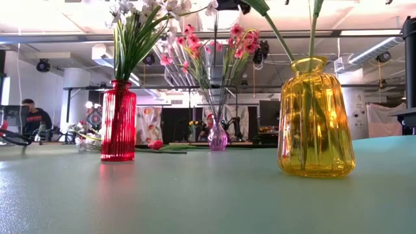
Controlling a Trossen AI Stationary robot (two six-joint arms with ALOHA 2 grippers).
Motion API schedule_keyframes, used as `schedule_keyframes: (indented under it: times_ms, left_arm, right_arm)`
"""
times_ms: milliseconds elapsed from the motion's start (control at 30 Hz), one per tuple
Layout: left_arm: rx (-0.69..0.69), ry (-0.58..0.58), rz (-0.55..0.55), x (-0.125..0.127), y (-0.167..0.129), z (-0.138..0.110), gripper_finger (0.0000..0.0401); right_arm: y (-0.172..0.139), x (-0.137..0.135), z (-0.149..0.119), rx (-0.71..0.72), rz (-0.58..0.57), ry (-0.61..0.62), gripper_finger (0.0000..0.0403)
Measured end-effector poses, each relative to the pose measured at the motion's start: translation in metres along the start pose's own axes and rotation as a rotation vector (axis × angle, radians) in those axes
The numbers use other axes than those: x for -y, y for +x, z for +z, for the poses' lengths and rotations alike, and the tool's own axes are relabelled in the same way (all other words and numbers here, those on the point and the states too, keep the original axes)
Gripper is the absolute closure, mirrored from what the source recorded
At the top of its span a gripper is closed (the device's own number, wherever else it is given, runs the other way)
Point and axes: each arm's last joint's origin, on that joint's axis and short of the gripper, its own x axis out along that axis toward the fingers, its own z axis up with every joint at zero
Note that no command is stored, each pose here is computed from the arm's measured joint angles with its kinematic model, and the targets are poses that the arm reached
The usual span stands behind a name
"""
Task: Sort flowers into vase by color
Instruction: Put the pink flower into the purple flower vase
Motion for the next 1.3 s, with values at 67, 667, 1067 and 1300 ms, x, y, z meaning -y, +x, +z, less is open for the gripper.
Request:
schedule_keyframes:
  times_ms: [67, 667, 1067, 1300]
  left_arm:
    - [-0.006, 0.006, 0.01, -0.001, 0.0, -0.001, 0.0208]
    - [-0.007, 0.033, 0.129, -0.003, 0.005, -0.008, 0.0208]
    - [-0.013, 0.038, 0.133, -0.004, 0.004, -0.009, 0.0208]
    - [-0.028, 0.05, 0.138, -0.004, 0.004, -0.011, 0.0208]
  right_arm:
    - [0.004, 0.0, -0.007, 0.013, -0.001, -0.001, 0.039]
    - [0.026, 0.044, -0.05, 0.043, -0.17, 0.144, 0.039]
    - [0.052, 0.044, -0.07, -0.026, -0.259, 0.111, 0.039]
    - [0.061, 0.043, -0.076, -0.032, -0.266, 0.104, 0.039]
